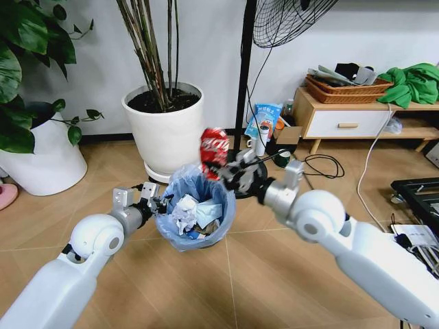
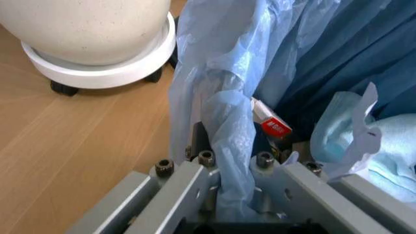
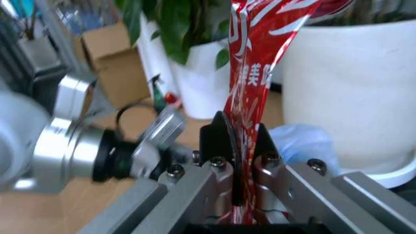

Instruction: Pick up the trash bin and place the garbage on the floor into it.

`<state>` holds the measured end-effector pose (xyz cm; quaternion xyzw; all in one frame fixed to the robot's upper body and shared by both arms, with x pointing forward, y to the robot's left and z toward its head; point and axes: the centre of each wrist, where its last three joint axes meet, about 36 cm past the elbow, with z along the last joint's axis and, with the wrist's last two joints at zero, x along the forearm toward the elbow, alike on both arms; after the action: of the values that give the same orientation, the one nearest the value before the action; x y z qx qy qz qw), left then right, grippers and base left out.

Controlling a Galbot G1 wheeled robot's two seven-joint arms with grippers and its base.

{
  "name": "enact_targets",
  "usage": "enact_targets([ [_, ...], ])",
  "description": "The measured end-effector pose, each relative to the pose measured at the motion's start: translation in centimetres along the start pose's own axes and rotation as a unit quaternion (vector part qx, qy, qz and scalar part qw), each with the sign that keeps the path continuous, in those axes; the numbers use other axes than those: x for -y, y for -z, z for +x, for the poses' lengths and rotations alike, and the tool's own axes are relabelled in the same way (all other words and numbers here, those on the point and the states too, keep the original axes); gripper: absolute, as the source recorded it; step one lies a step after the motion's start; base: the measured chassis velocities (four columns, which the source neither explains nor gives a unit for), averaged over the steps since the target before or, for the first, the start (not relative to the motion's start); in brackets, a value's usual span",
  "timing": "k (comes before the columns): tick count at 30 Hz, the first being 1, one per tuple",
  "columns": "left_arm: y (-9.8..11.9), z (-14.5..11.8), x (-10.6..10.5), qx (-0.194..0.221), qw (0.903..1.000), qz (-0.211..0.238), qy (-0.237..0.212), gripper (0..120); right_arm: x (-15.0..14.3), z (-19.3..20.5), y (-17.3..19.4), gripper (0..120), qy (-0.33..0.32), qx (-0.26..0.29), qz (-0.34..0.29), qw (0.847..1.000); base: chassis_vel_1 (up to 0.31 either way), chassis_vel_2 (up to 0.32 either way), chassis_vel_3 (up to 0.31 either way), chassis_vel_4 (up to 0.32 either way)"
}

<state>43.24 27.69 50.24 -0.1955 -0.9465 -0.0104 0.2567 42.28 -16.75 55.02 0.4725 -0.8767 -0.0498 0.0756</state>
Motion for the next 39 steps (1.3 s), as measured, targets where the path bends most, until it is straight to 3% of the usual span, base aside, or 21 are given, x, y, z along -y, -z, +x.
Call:
enact_targets([
  [4, -0.1, -0.2, 0.1, -0.001, 1.0000, 0.002, -0.003, 0, -0.2, 0.5, -0.3, 0, 0.004, -0.014, 0.009, 1.000, 0.000, 0.000, 0.000, 0.000],
  [8, -0.2, -0.3, 0.1, -0.002, 1.0000, 0.003, -0.004, 0, -0.4, 1.1, -0.8, 11, 0.002, -0.030, 0.015, 0.999, 0.000, 0.000, 0.000, 0.000],
  [10, -0.2, -0.4, 0.2, -0.001, 1.0000, 0.004, -0.005, 0, -0.5, 1.2, -1.4, 23, 0.003, -0.037, 0.019, 0.999, 0.000, 0.000, 0.000, 0.000],
  [15, -0.2, -0.4, 0.2, -0.001, 1.0000, 0.004, -0.005, 0, -0.5, 1.0, -1.8, 36, 0.002, -0.041, 0.020, 0.999, 0.000, 0.000, 0.000, 0.000],
  [17, -0.2, -0.4, 0.2, -0.001, 1.0000, 0.004, -0.006, 0, -0.3, 0.9, -1.8, 48, -0.001, -0.040, 0.021, 0.999, 0.000, 0.000, 0.000, 0.000],
  [19, -0.2, -0.4, 0.2, -0.001, 1.0000, 0.004, -0.006, 0, -0.2, 0.8, -1.8, 51, -0.003, -0.039, 0.022, 0.999, 0.000, 0.000, 0.000, 0.000],
  [30, -0.1, -0.6, 0.1, 0.000, 1.0000, 0.004, -0.006, 0, 0.7, 1.6, -1.1, 94, -0.035, -0.015, 0.027, 0.999, 0.000, 0.000, 0.000, 0.000],
  [39, -0.2, -0.4, -0.2, 0.002, 1.0000, 0.006, -0.002, 0, 2.1, 3.6, -1.2, 100, -0.123, 0.010, 0.036, 0.992, 0.000, 0.000, 0.000, 0.000],
])
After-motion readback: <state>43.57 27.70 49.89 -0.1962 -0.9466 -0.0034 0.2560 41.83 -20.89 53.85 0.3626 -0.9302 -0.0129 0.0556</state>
